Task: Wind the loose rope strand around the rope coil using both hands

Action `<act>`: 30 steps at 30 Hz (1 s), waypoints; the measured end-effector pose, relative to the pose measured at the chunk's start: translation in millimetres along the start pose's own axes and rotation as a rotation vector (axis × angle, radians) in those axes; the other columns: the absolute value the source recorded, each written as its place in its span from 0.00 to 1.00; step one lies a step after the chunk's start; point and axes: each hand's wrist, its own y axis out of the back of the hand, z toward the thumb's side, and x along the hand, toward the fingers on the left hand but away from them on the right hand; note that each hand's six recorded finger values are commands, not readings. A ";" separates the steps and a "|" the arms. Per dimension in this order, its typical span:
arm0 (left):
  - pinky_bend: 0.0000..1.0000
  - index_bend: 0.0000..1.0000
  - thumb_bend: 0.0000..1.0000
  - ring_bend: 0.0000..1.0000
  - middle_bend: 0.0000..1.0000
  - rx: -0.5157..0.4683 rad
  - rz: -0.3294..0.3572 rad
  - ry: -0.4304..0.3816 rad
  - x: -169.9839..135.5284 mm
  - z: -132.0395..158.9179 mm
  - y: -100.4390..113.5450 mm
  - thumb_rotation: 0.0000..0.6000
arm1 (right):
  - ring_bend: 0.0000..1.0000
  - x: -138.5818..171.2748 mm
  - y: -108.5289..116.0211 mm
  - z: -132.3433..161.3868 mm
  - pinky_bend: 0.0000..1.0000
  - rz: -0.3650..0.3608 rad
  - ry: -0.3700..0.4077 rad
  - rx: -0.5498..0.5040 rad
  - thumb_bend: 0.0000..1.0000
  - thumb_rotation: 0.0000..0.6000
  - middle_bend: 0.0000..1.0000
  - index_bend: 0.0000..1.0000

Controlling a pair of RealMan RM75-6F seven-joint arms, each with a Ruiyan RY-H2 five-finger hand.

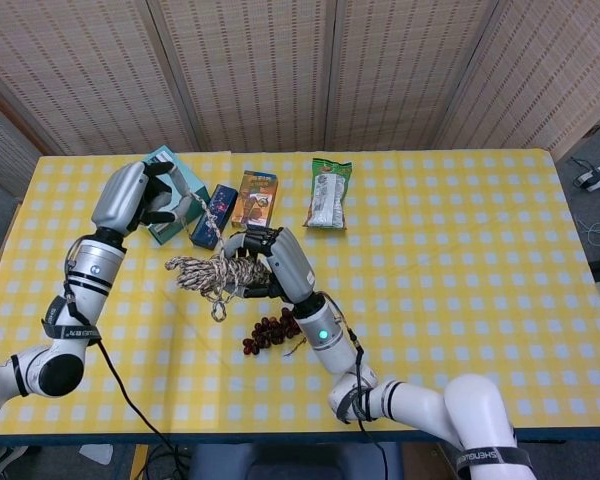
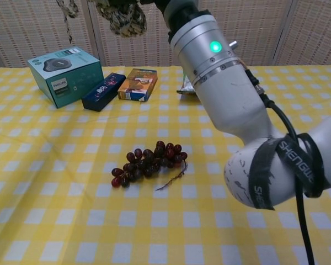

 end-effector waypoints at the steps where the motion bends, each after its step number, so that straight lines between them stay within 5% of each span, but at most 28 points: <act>1: 1.00 0.73 0.38 1.00 1.00 -0.002 -0.014 0.011 -1.5 -3.5 -2.6 1.00 | 0.62 -0.4 1.3 0.5 0.69 -0.012 0.002 -0.001 0.20 1.00 0.71 0.89; 12: 1.00 0.73 0.38 1.00 1.00 0.033 -0.119 0.073 -23.2 -40.4 -24.2 1.00 | 0.62 -3.4 16.7 -1.6 0.69 -0.148 -0.001 0.017 0.21 1.00 0.71 0.90; 30: 1.00 0.73 0.38 1.00 1.00 0.076 -0.145 0.190 -50.4 -99.2 -13.2 1.00 | 0.62 -6.4 45.4 -14.9 0.69 -0.260 -0.037 0.030 0.23 1.00 0.71 0.90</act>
